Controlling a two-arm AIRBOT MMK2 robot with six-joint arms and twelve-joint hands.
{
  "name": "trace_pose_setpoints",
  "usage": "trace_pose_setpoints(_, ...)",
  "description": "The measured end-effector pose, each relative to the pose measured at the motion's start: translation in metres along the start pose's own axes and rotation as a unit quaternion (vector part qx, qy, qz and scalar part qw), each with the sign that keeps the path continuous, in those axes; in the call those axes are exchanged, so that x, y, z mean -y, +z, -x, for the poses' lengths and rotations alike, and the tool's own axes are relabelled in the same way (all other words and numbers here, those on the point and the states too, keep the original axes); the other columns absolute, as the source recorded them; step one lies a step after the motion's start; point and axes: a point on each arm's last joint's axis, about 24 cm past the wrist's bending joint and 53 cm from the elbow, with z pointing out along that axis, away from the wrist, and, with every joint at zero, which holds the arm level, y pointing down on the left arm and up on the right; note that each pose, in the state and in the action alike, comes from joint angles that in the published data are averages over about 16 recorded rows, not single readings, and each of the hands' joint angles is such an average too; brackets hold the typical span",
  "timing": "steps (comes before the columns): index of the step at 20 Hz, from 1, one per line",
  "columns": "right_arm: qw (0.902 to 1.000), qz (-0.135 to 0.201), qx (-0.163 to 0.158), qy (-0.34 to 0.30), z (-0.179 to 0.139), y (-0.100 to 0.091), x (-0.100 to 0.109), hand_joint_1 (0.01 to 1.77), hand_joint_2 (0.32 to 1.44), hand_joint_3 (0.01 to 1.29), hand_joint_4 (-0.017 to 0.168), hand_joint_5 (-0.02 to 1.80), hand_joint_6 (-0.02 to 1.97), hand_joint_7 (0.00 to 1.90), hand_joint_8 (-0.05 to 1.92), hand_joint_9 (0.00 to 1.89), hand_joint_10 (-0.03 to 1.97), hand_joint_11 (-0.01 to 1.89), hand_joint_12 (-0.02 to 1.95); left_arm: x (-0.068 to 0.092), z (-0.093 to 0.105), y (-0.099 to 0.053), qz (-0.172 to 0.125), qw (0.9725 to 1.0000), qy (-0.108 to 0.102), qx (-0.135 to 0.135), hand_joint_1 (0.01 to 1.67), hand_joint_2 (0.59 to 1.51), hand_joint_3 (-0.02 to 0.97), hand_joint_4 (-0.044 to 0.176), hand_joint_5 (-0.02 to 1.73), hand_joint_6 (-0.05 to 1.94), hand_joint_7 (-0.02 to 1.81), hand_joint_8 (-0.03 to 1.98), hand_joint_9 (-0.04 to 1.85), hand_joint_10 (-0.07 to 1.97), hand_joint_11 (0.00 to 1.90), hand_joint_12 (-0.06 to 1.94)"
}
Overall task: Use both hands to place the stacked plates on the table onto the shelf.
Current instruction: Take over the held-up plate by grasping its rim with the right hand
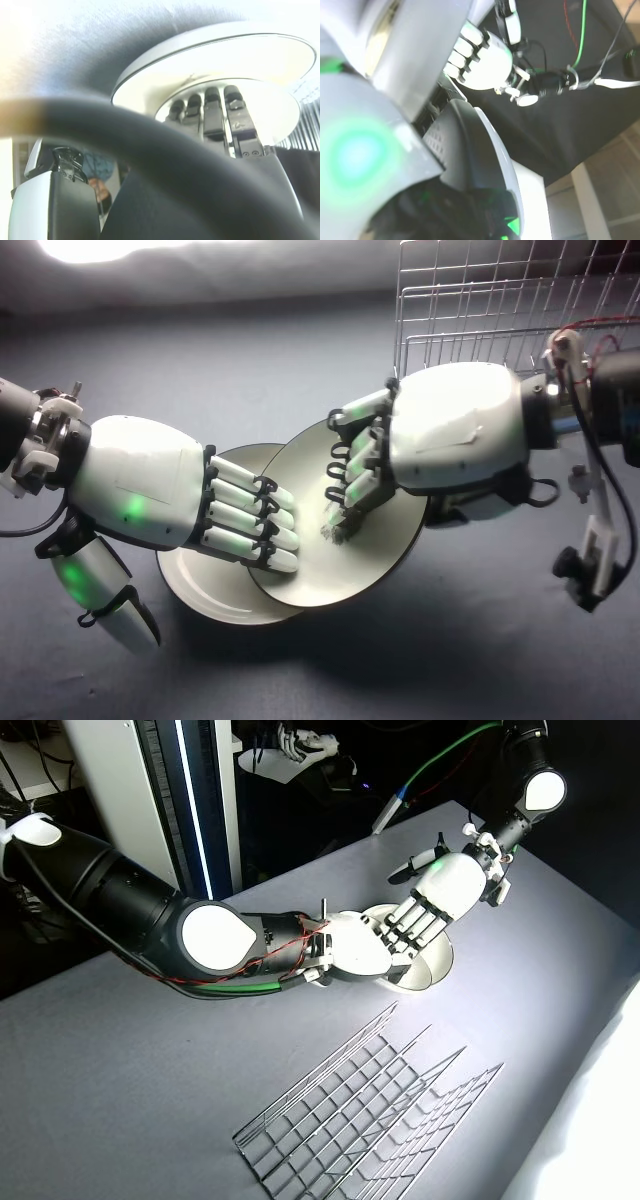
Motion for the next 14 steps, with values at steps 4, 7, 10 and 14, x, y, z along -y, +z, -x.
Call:
trace_pose_setpoints(4, 1.0000, 0.007, 0.004, 0.001, 0.003, 0.004, -0.003, 1.26, 1.02, 0.01, 0.000, 0.70, 0.25, 0.72, 0.24, 0.72, 0.29, 0.45, 1.15, -0.001, 0.002, -0.001, 0.001, 1.0000, 0.002, 0.001, 0.01, 1.102, 0.007, -0.009, -0.02, -0.03, -0.02, -0.03, 0.01, 0.00, 0.01, 0.01)
trace_pose_setpoints(7, 0.9999, 0.011, 0.006, 0.000, 0.005, 0.007, -0.006, 1.28, 0.99, 0.01, -0.001, 0.78, 0.37, 0.82, 0.32, 0.82, 0.45, 0.60, 1.13, -0.002, 0.006, -0.004, 0.004, 1.0000, 0.002, 0.005, 0.01, 1.102, 0.006, -0.006, -0.02, -0.03, -0.01, -0.02, 0.01, 0.00, 0.01, 0.01)
trace_pose_setpoints(10, 0.9999, 0.014, 0.008, -0.002, 0.007, 0.009, -0.007, 1.29, 0.97, 0.02, -0.002, 0.82, 0.49, 0.87, 0.42, 0.87, 0.65, 0.72, 1.07, -0.006, 0.013, -0.011, 0.013, 0.9998, 0.001, 0.015, 0.01, 1.102, 0.007, -0.004, -0.01, -0.02, -0.01, -0.01, 0.01, 0.00, 0.01, 0.01)
trace_pose_setpoints(14, 0.9998, 0.017, 0.012, -0.004, 0.011, 0.010, -0.009, 1.28, 0.95, 0.01, -0.003, 0.82, 0.60, 0.90, 0.50, 0.89, 0.88, 0.79, 1.03, -0.010, 0.031, -0.027, 0.026, 0.9987, -0.005, 0.043, 0.01, 1.103, 0.007, -0.001, 0.00, -0.01, 0.00, 0.00, 0.02, 0.00, 0.01, 0.01)
